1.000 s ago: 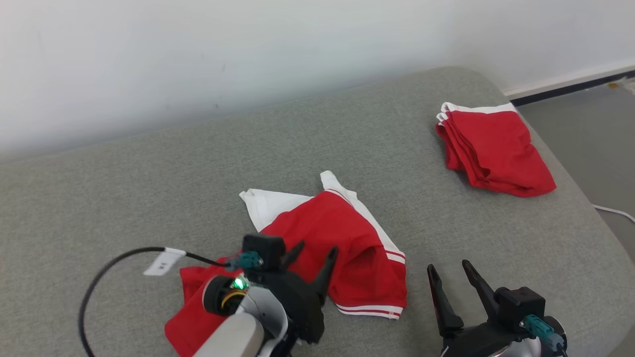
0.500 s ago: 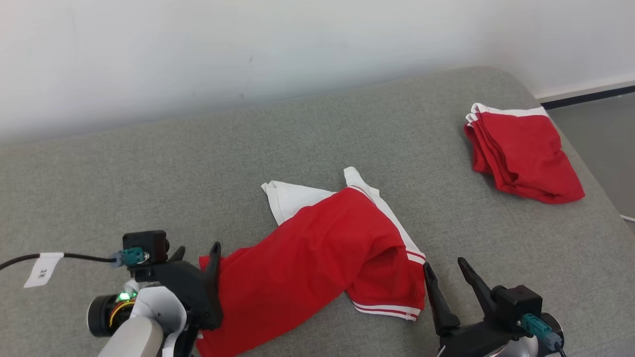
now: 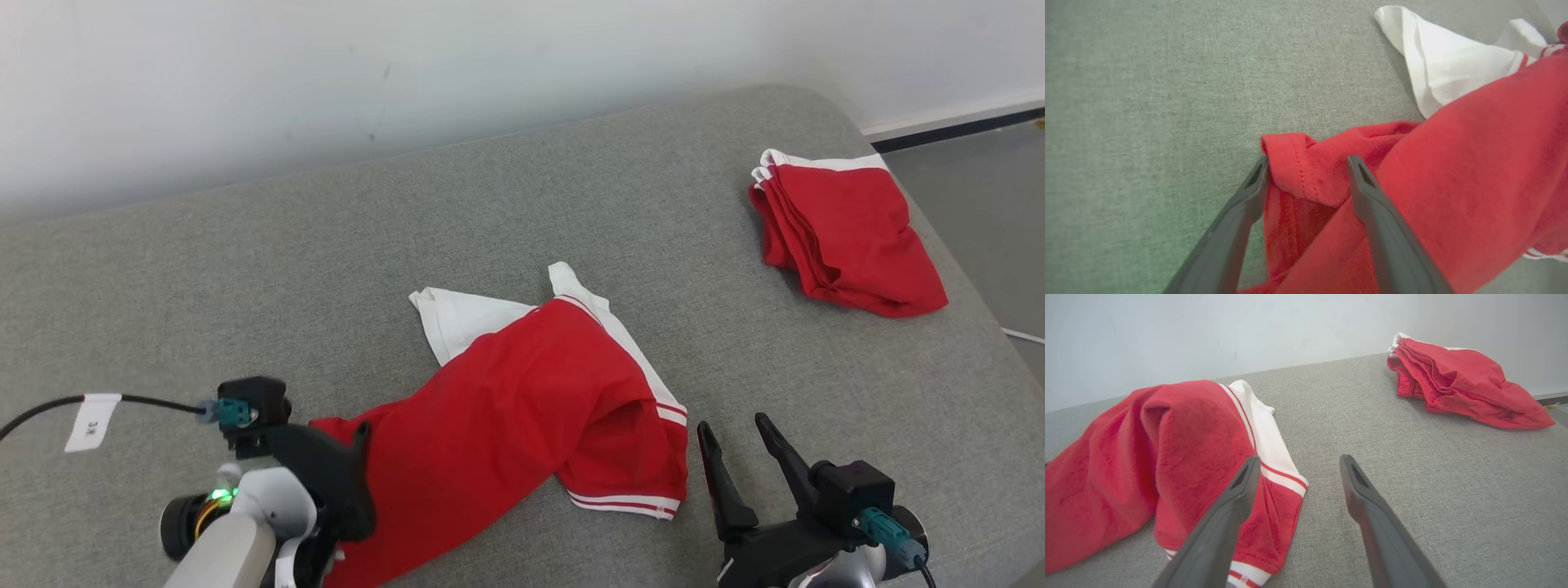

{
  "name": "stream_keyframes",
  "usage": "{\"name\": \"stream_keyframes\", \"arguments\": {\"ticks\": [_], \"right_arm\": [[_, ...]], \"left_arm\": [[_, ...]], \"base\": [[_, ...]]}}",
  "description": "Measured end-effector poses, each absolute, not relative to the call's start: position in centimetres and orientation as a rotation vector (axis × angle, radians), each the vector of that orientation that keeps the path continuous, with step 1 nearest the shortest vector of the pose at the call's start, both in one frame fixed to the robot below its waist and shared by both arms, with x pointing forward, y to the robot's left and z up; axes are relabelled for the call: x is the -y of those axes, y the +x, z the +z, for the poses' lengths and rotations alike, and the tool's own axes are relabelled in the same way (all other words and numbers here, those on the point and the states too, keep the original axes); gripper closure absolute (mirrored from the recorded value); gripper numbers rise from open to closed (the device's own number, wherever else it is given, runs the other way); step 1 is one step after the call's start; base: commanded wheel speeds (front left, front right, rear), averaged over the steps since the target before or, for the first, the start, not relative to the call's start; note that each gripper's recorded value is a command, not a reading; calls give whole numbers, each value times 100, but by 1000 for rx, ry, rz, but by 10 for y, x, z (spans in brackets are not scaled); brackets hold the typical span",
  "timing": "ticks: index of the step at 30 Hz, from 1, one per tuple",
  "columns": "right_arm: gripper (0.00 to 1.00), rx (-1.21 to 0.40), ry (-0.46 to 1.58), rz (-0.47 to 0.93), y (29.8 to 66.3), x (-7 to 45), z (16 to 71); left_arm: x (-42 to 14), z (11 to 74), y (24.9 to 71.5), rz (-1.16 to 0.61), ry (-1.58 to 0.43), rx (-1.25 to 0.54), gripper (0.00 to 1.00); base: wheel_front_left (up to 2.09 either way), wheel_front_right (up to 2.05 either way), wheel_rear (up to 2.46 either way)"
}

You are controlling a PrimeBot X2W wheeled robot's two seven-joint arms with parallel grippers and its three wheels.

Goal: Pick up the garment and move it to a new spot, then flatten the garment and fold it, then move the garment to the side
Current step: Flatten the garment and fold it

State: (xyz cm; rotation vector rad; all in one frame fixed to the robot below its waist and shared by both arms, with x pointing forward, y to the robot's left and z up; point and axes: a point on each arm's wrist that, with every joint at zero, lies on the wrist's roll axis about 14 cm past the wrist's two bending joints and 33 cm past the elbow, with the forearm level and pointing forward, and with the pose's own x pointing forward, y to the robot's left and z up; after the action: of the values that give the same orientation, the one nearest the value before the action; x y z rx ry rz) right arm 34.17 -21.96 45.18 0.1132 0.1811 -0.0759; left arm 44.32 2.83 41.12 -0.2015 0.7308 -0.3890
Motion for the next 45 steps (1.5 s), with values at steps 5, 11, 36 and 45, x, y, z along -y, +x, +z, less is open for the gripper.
{"name": "stream_keyframes", "arguments": {"ticks": [5,11,36,45], "right_arm": [[0,-173,114,-82,342,222,453],[0,-154,116,-82,341,222,459],[0,-172,121,-82,341,221,452],[0,-150,118,-80,340,221,459]], "left_arm": [[-15,455,469,-433,-255,-515,100],[-18,526,494,-423,-279,-220,100],[-24,427,465,-398,-123,-664,100],[-10,567,508,-434,-187,-43,100]], "base": [[0,0,0],[0,0,0],[0,0,0],[0,0,0]]}}
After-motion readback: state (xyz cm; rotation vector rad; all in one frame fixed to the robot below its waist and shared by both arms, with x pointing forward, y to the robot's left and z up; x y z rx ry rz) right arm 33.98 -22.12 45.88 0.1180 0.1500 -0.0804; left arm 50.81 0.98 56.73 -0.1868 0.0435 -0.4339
